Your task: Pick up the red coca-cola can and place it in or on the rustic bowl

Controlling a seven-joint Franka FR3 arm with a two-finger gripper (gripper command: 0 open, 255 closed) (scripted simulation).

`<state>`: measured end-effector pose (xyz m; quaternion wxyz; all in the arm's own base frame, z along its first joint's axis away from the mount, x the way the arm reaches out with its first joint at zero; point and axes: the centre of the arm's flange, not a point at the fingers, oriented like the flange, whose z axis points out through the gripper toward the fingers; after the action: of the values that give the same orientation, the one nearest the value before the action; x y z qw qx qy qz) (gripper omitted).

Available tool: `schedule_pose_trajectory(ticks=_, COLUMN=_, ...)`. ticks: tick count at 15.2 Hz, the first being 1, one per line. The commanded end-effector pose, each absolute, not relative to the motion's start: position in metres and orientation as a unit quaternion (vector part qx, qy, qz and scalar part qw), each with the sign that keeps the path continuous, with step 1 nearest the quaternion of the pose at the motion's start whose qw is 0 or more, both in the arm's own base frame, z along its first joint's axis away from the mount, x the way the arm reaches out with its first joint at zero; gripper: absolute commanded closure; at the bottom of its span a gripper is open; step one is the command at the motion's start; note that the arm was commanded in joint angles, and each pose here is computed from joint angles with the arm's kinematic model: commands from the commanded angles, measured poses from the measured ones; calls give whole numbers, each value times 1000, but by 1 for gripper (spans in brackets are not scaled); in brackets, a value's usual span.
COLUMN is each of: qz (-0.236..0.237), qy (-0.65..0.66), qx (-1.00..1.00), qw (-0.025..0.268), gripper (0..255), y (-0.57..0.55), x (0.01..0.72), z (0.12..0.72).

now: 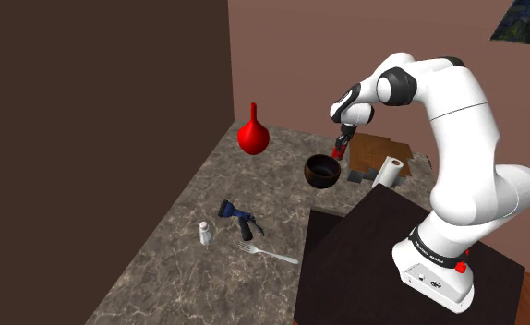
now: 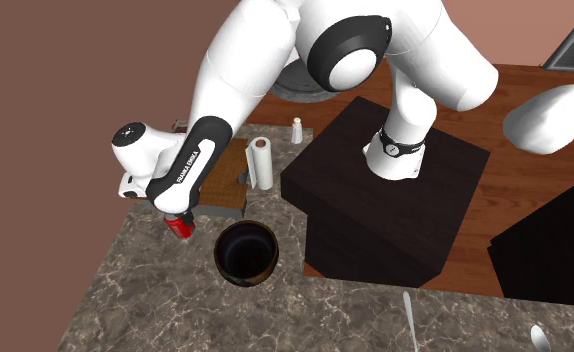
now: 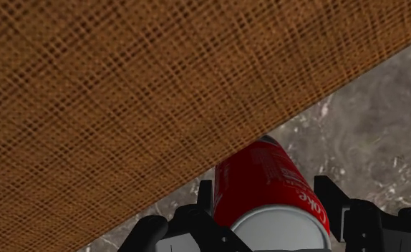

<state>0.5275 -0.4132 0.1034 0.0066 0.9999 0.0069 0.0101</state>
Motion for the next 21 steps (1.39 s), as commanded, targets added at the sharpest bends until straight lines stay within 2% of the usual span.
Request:
schedule_pose_trajectory(ticks=1, qz=6, qy=5, qx=1000, qw=5, gripper=255, y=-414, x=524, z=100)
schedule_pose_trajectory(ticks=8, qz=7, qy=5, qx=1000, qw=5, gripper=255, y=-414, x=525, z=101)
schedule_pose_trajectory(ticks=21, qz=7, qy=5, qx=1000, qw=5, gripper=255, y=-414, x=525, z=169)
